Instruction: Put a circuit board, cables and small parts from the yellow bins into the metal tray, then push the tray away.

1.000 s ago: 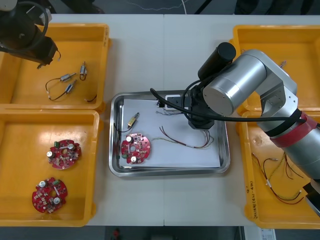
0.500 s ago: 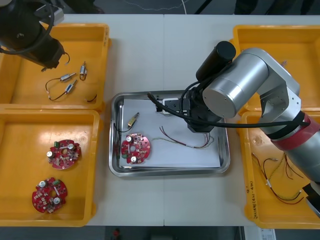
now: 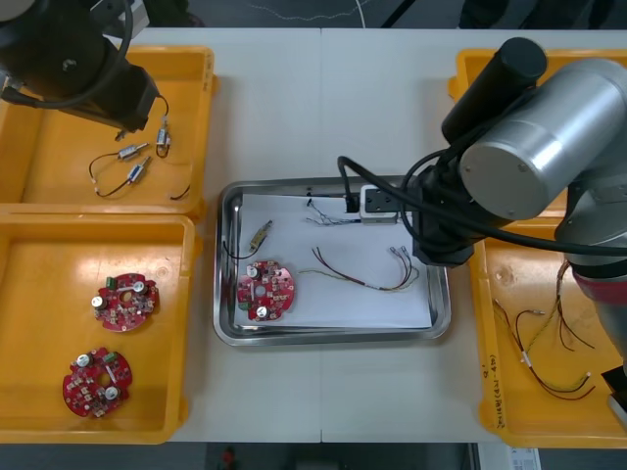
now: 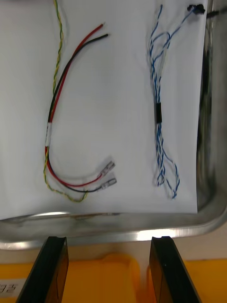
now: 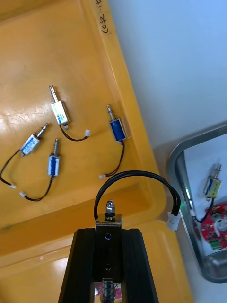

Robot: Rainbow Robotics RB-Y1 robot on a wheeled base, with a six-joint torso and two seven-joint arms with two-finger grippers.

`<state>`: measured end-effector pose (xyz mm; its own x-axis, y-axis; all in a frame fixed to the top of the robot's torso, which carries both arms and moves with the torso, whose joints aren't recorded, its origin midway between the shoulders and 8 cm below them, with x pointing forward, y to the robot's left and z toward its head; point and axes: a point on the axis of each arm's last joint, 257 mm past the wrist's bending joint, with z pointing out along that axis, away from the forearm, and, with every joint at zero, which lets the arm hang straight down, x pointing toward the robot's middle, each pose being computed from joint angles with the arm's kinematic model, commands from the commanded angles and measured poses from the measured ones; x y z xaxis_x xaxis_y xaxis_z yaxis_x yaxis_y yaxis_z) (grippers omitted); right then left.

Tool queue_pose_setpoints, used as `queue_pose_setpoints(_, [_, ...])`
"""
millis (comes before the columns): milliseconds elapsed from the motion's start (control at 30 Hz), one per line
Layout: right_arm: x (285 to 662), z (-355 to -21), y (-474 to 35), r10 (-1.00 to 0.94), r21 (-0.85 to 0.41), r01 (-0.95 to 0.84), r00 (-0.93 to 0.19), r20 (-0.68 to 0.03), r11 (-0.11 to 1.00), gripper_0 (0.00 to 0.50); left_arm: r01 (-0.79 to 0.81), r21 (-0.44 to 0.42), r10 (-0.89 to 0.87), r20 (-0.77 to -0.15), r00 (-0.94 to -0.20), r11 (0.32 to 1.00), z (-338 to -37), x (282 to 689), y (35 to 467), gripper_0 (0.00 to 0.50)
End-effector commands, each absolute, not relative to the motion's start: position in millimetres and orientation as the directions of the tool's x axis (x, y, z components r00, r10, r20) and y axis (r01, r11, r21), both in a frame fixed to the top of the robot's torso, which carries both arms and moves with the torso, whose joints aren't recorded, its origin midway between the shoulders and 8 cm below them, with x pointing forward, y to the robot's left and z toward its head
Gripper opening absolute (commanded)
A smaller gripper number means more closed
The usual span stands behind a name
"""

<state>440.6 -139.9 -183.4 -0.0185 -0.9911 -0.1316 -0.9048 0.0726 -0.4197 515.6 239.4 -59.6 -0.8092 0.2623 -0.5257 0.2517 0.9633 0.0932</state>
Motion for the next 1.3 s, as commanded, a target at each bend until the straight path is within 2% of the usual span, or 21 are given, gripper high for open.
queue_pose_setpoints(33, [440.9, -153.8, -152.8, -0.971, -0.467, -0.867, -0.071, -0.229, 0.174, 0.5, 0.267, 0.11, 0.284, -0.53, -0.799, 0.957, -60.8, 506.2, 221.4, 0.002])
queue_pose_setpoints(200, [441.9, -130.7, -180.0, -0.94, -0.506, -0.812, -0.142, -0.31, 0.289, 0.5, 0.289, 0.091, 0.292, -0.52, -0.802, 0.953, -71.1, 494.9, 193.3, 0.002])
queue_pose_setpoints(333, [438.2, -127.0, -202.1, -0.917, -0.507, -0.783, -0.2, -0.344, 0.36, 0.5, 0.305, 0.081, 0.302, -0.509, -0.806, 0.949, -79.5, 486.7, 174.4, 0.001])
queue_pose_setpoints(500, [424.9, -125.1, -229.1, -0.843, -0.473, -0.713, -0.333, -0.423, 0.518, 0.5, 0.32, 0.065, 0.311, -0.482, -0.819, 0.945, -93.1, 475.3, 148.8, 0.0])
queue_pose_setpoints(700, [409.1, -126.9, -258.0, -0.741, -0.424, -0.616, -0.464, -0.485, 0.664, 0.5, 0.332, 0.03, 0.308, -0.46, -0.833, 0.943, -108.8, 463.5, 116.8, 0.001])
queue_pose_setpoints(1067, [398.0, -125.0, -304.7, -0.514, -0.308, -0.413, -0.634, -0.578, 0.857, 0.5, 0.403, 0.008, 0.361, -0.464, -0.809, 0.915, -134.2, 453.6, 62.0, 0.002])
queue_pose_setpoints(1300, [387.8, -134.2, -339.7, -0.376, -0.267, -0.267, -0.719, -0.585, 0.926, 0.5, 0.426, 0.002, 0.382, -0.449, -0.808, 0.905, -157.5, 454.8, 41.9, 0.001])
